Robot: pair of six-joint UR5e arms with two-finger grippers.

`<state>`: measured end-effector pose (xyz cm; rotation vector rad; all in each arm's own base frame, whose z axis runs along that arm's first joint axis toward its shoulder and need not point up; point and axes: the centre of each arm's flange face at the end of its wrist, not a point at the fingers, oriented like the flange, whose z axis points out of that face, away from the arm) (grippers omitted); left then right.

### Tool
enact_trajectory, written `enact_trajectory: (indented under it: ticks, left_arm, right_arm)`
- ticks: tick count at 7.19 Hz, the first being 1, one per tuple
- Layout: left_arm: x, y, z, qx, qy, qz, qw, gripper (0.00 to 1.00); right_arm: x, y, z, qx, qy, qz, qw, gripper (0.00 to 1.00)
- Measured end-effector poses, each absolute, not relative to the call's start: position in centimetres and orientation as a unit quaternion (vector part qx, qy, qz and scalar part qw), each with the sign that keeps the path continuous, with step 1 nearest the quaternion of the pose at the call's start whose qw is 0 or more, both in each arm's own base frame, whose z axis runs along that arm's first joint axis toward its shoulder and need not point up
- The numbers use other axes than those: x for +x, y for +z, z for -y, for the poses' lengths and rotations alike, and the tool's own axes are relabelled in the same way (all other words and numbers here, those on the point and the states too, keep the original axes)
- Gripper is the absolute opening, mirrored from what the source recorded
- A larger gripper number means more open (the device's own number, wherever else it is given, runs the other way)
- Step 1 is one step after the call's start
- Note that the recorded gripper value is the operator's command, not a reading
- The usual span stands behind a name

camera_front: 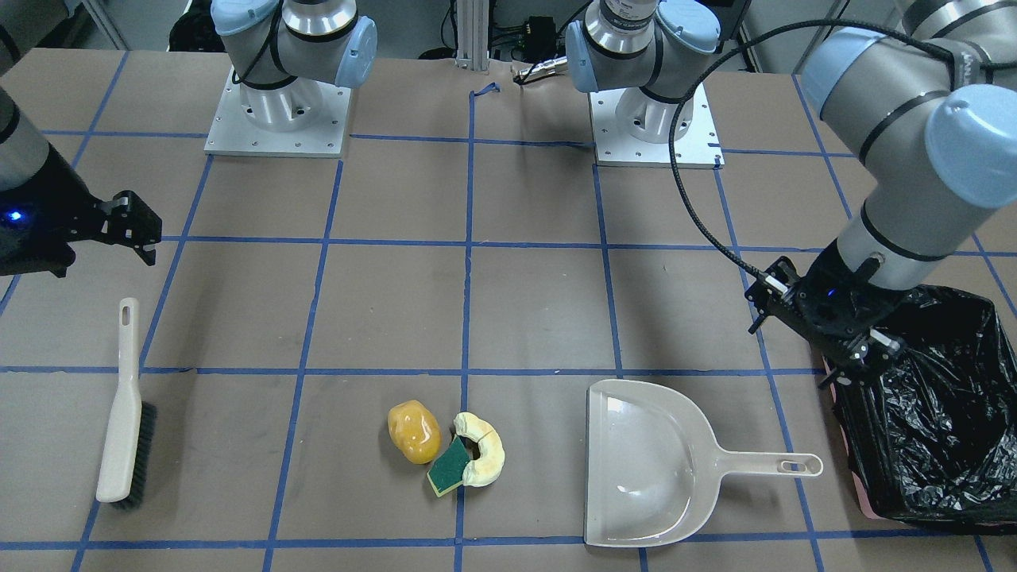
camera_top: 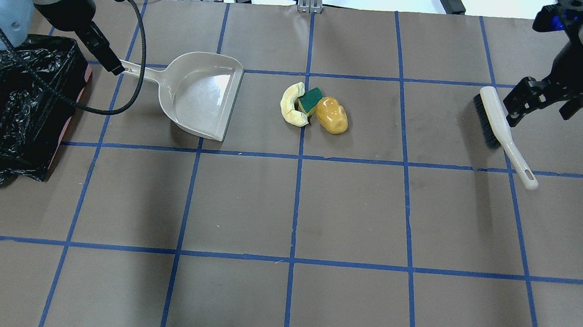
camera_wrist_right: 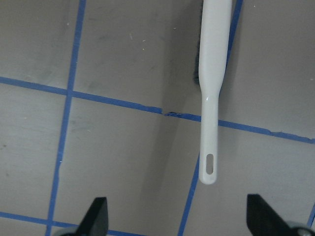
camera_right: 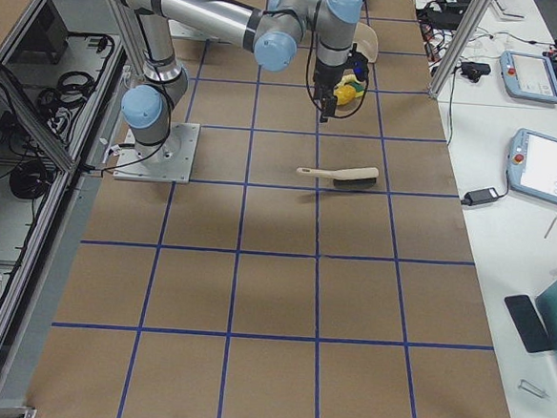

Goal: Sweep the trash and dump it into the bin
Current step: 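Lower the left gripper to the dustpan handle while the right descends to the brush, then close the left gripper on the dustpan handle while the right grasps the brush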

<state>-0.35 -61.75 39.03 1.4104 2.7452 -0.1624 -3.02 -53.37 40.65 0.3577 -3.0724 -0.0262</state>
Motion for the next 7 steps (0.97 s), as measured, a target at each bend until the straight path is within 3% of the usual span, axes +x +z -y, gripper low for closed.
enact_trajectory:
  ticks: [3, 7]
  left_arm:
    - [1.0, 34.2, 67.3, 0.606, -0.034, -0.795, 0.020, 1.00]
    - [2.4, 29.0, 71.1, 0.713, -0.005, -0.700, 0.028, 0.99]
  right_arm:
    - [-7.9, 35.2, 54.4, 0.185, -0.019, 0.983, 0.014, 1.00]
    - [-9.8, 28.5, 56.9, 0.165, -0.038, 0.986, 0.002, 0.98]
